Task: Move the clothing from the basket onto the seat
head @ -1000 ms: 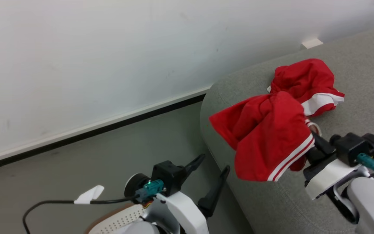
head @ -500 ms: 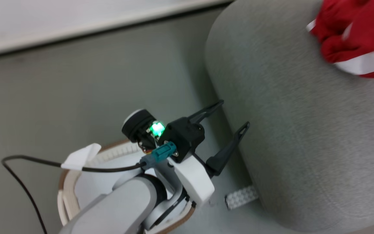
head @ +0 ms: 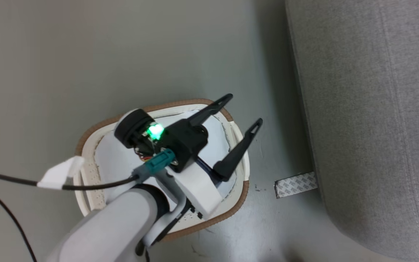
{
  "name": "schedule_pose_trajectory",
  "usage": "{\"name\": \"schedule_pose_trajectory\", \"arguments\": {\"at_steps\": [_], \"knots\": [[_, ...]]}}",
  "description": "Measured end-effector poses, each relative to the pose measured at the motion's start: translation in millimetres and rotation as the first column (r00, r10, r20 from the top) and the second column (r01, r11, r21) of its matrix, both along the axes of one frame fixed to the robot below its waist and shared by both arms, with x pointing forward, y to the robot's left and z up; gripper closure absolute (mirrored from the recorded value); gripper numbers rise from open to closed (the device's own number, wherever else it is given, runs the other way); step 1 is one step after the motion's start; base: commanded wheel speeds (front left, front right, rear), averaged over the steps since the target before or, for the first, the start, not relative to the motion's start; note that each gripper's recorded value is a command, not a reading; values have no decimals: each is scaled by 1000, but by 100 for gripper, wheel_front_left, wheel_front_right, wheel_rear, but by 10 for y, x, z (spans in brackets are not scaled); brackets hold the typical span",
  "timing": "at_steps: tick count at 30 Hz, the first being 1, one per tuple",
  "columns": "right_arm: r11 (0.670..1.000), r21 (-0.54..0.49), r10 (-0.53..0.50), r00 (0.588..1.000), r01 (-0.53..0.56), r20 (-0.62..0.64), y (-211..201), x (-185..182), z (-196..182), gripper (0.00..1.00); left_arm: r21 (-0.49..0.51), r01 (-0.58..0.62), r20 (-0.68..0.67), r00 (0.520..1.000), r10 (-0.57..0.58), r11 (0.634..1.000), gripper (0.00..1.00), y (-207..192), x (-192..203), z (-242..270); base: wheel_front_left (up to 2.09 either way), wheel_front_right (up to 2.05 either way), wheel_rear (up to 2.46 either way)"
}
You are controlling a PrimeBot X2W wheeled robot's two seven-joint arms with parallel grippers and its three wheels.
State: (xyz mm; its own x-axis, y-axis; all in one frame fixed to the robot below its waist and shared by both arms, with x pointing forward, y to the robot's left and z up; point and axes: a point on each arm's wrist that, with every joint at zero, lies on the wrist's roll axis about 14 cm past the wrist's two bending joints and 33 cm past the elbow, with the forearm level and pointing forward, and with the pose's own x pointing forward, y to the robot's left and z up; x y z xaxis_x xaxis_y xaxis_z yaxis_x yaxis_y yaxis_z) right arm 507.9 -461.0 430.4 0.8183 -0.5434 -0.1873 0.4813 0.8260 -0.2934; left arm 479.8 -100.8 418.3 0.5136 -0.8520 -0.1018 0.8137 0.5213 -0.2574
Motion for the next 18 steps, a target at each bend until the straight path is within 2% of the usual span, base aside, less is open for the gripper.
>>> {"name": "schedule_pose_trajectory", "arguments": {"at_steps": [1, 10, 18], "knots": [[1000, 3, -2, 1000, 2, 0, 24, -12, -42, 0, -1, -13, -1, 1000, 13, 1000, 0, 28, 22, -3, 0, 0, 0], [999, -25, 44, 998, -43, 41, 283, -309, 134, 0, -23, -108, 44, 993, 109, 994, 0, 187, 39, 250, 0, 0, 0], [978, -69, 208, 961, -198, 184, 917, -637, 659, 0, -42, -285, 92, 953, 288, 958, 0, 523, -105, 553, 0, 0, 0]]}}
